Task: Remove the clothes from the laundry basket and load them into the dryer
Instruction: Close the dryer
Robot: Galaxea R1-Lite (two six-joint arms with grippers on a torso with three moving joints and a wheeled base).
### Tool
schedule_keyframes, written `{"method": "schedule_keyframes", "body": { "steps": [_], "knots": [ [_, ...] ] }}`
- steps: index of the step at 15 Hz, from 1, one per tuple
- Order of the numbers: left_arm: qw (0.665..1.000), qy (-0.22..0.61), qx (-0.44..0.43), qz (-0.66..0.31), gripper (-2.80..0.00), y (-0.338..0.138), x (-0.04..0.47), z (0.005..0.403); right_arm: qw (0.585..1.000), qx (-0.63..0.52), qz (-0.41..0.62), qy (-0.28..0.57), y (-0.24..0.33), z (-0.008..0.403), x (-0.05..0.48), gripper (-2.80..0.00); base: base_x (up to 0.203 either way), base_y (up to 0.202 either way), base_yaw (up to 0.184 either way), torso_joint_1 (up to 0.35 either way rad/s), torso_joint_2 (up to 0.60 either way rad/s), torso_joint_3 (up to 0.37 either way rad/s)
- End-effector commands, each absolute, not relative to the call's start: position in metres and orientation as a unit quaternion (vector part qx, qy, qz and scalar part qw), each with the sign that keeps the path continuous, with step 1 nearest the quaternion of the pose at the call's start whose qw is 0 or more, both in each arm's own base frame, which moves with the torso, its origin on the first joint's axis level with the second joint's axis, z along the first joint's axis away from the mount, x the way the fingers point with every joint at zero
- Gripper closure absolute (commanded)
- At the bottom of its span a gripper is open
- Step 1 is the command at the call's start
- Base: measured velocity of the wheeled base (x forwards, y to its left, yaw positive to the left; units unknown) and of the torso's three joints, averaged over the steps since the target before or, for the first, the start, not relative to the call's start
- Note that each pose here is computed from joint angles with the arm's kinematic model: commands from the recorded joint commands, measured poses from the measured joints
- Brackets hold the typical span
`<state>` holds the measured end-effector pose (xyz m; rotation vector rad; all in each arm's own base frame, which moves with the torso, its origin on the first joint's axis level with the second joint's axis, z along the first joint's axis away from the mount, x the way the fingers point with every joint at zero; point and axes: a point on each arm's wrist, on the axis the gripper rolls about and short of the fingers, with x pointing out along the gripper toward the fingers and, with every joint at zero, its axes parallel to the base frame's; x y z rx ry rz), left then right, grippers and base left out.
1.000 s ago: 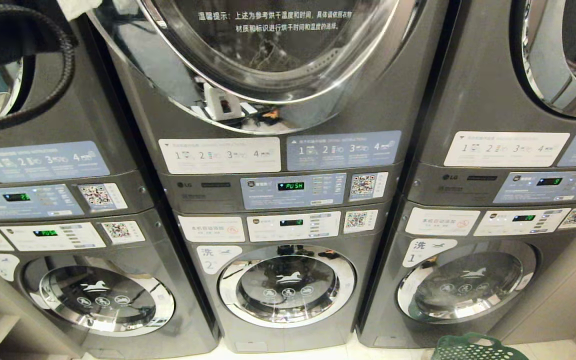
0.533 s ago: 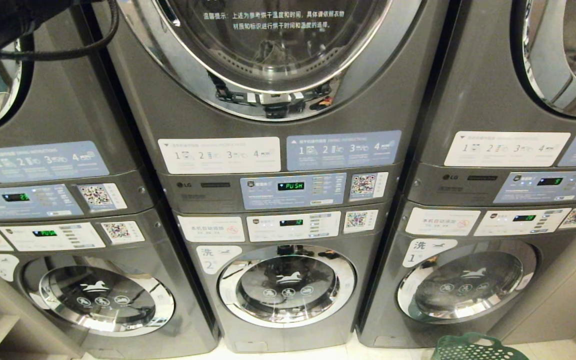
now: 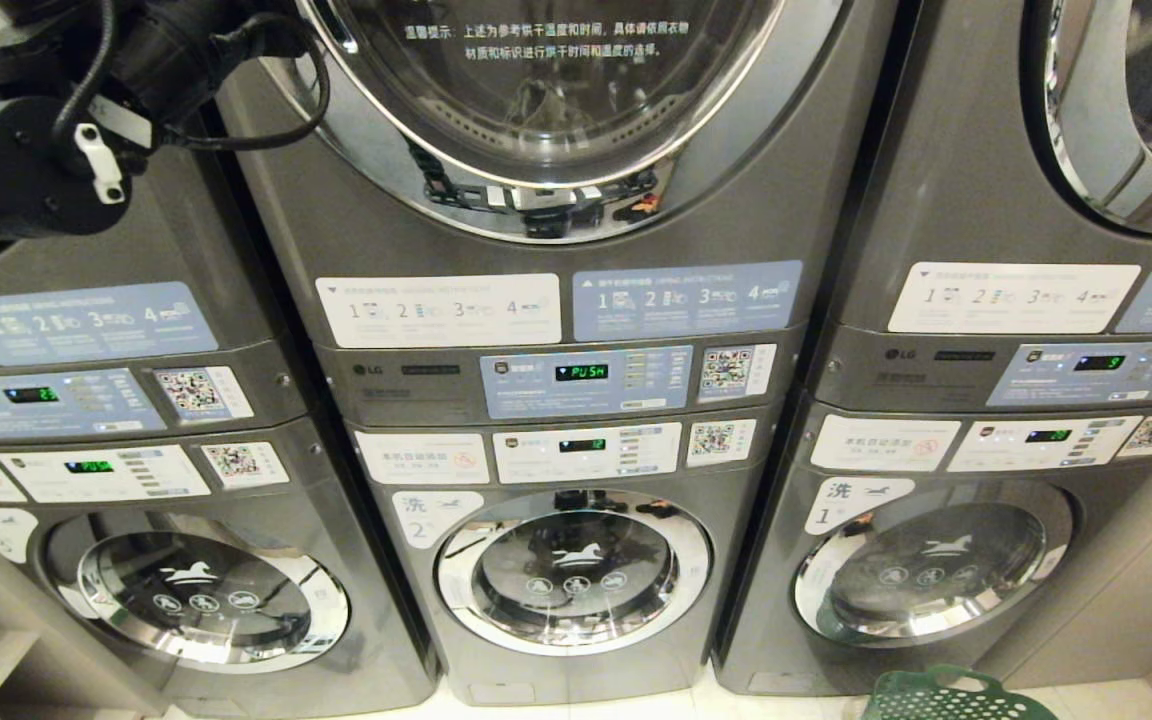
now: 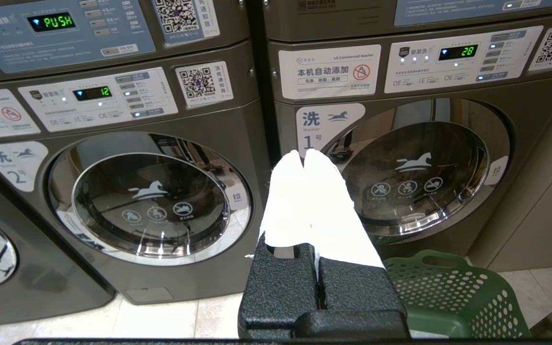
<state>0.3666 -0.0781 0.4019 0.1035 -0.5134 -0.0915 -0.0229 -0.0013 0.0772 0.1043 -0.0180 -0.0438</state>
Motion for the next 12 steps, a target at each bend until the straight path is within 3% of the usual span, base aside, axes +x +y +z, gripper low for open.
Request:
{"method": "schedule_keyframes", "body": {
  "steps": [1,12],
  "knots": [
    [0.964,-0.258,0.057,-0.037,0.00,-0.0764,0.3796,0.3920,0.998,0.052,-0.022,-0.009,-0.0013,0.0771,-0.0228,0.00,0.000,0.000,0.000,0.000,0.00,0.000],
    [0.945,-0.322,0.053,-0.026,0.00,-0.0729,0.3806,0.3965,0.998,0.053,-0.022,-0.010,-0.0013,0.0772,-0.0228,0.00,0.000,0.000,0.000,0.000,0.00,0.000]
  ]
}}
